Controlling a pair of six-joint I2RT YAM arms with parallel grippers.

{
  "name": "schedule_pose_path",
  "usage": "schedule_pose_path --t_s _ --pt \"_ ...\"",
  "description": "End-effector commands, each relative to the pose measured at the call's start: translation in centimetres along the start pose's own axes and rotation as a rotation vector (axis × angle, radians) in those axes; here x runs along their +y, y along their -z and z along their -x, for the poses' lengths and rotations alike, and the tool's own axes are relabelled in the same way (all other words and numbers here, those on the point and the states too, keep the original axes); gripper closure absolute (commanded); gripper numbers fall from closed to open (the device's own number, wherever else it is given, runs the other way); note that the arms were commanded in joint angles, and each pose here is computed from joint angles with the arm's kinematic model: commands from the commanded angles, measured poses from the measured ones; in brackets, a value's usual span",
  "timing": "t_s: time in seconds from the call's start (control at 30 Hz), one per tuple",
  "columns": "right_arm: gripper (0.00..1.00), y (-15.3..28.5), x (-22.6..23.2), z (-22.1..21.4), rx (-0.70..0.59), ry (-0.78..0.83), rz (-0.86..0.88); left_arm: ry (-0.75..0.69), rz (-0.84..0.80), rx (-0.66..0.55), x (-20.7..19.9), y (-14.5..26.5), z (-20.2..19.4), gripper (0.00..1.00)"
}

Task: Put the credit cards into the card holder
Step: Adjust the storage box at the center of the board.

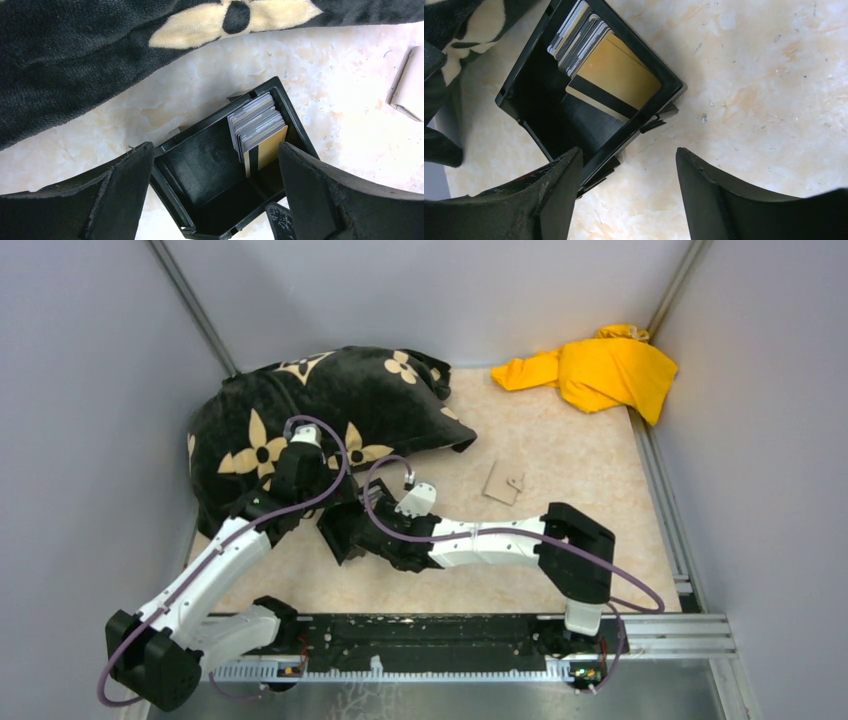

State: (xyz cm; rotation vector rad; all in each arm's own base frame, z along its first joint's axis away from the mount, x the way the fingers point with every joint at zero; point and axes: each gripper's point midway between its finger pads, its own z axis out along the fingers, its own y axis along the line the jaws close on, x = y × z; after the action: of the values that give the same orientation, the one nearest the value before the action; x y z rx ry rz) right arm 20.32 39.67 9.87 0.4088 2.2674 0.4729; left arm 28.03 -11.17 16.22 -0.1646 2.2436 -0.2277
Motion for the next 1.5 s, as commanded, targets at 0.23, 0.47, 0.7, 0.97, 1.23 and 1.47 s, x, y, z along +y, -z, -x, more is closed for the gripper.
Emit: schedule_pose_path --t_s 0.23,0.47,0.7,0.97,1.23,1.47 --pt "0.35 -1.2 2.4 -0.8 0.02 -0.018 0.005 0.01 0.004 -0.008 0.3 0.1 0.0 0.01" --pt "0.44 -2.3 2.1 -0.7 0.026 -0.013 -0.009 0.008 0.016 -0.007 0.4 -0.2 -0.1 0.01" --pt "0.55 -2.6 1.0 -0.3 0.021 0.066 -0.055 0.007 0.027 -0.004 0.6 -0.4 -0.1 0.01" --pt "0.73 -2.7 -1.4 1.4 0.014 0.219 -0.09 0.011 0.032 -0.002 0.7 -0.4 -0.1 0.01" --pt "0.77 -2.7 -2.1 3.3 -0.012 0.45 -0.023 0.014 0.029 -0.006 0.7 0.0 0.1 0.01" --pt "0.77 -3.1 -0.4 6.2 -0.068 0.597 0.079 0.027 0.005 0.019 0.3 -0.1 -0.6 0.01"
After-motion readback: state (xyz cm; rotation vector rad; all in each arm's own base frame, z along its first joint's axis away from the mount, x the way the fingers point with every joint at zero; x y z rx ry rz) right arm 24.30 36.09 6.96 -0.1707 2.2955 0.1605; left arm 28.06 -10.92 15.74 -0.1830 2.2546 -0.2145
